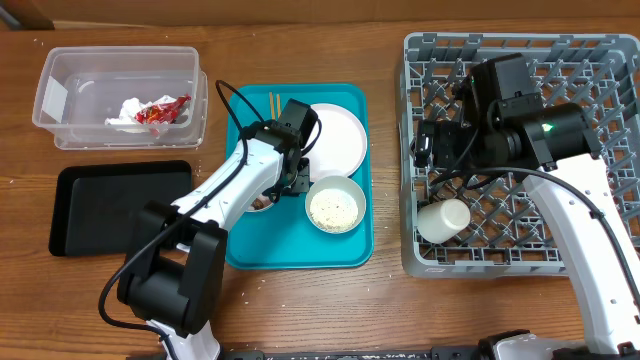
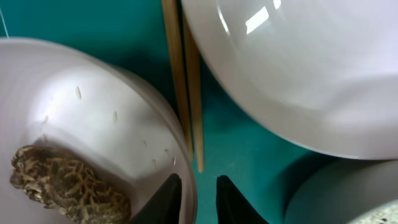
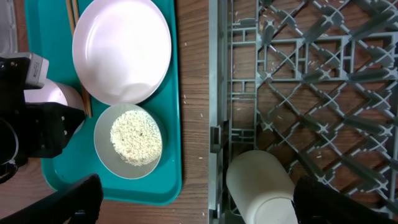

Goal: Sort waste into correct bins and load items into the dishwasher
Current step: 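Grasp the pink bowl with food scraps using the left gripper, then tip the pink bowl over the black tray to dump scraps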

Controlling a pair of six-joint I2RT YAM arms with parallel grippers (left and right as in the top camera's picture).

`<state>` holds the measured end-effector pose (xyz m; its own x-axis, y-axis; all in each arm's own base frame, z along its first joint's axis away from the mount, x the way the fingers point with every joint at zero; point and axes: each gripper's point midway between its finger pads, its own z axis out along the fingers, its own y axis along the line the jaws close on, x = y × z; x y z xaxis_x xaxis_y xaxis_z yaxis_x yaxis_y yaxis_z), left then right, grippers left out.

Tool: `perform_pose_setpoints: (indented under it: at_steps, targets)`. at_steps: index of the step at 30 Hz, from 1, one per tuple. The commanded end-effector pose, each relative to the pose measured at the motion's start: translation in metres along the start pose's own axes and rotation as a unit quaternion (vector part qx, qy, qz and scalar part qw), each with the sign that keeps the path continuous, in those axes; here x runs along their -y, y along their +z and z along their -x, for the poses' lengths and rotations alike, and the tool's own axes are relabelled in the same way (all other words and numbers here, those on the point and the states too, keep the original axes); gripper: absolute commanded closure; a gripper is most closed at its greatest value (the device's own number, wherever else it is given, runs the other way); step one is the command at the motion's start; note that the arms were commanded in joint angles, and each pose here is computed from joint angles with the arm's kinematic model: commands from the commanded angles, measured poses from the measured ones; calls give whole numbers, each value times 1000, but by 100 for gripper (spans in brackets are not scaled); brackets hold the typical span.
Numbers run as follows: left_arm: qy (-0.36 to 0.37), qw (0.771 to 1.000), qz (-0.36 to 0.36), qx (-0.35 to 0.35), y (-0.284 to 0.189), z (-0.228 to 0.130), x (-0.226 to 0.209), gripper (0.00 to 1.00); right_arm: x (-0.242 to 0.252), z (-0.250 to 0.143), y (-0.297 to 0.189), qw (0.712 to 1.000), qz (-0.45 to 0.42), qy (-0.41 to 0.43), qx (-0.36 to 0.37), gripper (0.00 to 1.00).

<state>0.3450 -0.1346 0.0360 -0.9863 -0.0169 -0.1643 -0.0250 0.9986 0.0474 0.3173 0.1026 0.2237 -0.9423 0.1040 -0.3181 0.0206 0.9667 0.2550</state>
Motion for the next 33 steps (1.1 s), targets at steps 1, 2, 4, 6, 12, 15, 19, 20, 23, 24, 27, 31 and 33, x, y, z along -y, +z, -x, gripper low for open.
perform_pose_setpoints:
  at_steps: [1, 2, 4, 6, 12, 15, 19, 20, 23, 24, 27, 31, 33]
  targets:
    - [-7, 1000, 16, -10, 10, -8, -8, 79, 4, 0, 0, 1000, -9, -1, 0, 0]
    - [-7, 1000, 16, -10, 10, -8, -9, 80, 5, 0, 0, 1000, -10, -2, 0, 0]
    - [-7, 1000, 16, -10, 10, -8, -9, 79, 5, 0, 0, 1000, -12, -1, 0, 0]
    - [-7, 1000, 15, -8, 10, -7, -8, 80, 6, 0, 0, 1000, -13, -1, 0, 0]
    - [-7, 1000, 14, -9, 10, -7, -8, 96, 6, 0, 0, 1000, -13, -1, 0, 0]
    - [-6, 1000, 15, -17, -5, -6, -8, 96, 6, 0, 0, 1000, -13, -1, 0, 0]
    - [-1, 1000, -6, -13, -48, 10, -1, 96, 6, 0, 0, 1000, -13, -1, 0, 0]
    - [3, 1000, -19, -12, -62, 14, 2, 96, 6, 0, 0, 1000, -13, -1, 0, 0]
    - [-3, 998, -53, -18, -103, 21, 5, 96, 6, 0, 0, 1000, -13, -1, 0, 0]
    - [-6, 998, -66, -22, -114, 22, 5, 96, 6, 0, 0, 1000, -13, -1, 0, 0]
    - [-4, 994, -103, -26, -138, 24, 0, 96, 6, 0, 0, 1000, -13, -2, 0, 0]
    - [-21, 989, -135, -48, -152, 17, -32, 96, 6, 0, 0, 1000, -13, -2, 0, 0]
    - [-20, 984, -169, -54, -158, 15, -46, 96, 6, 0, 0, 1000, -13, -4, 1, 0]
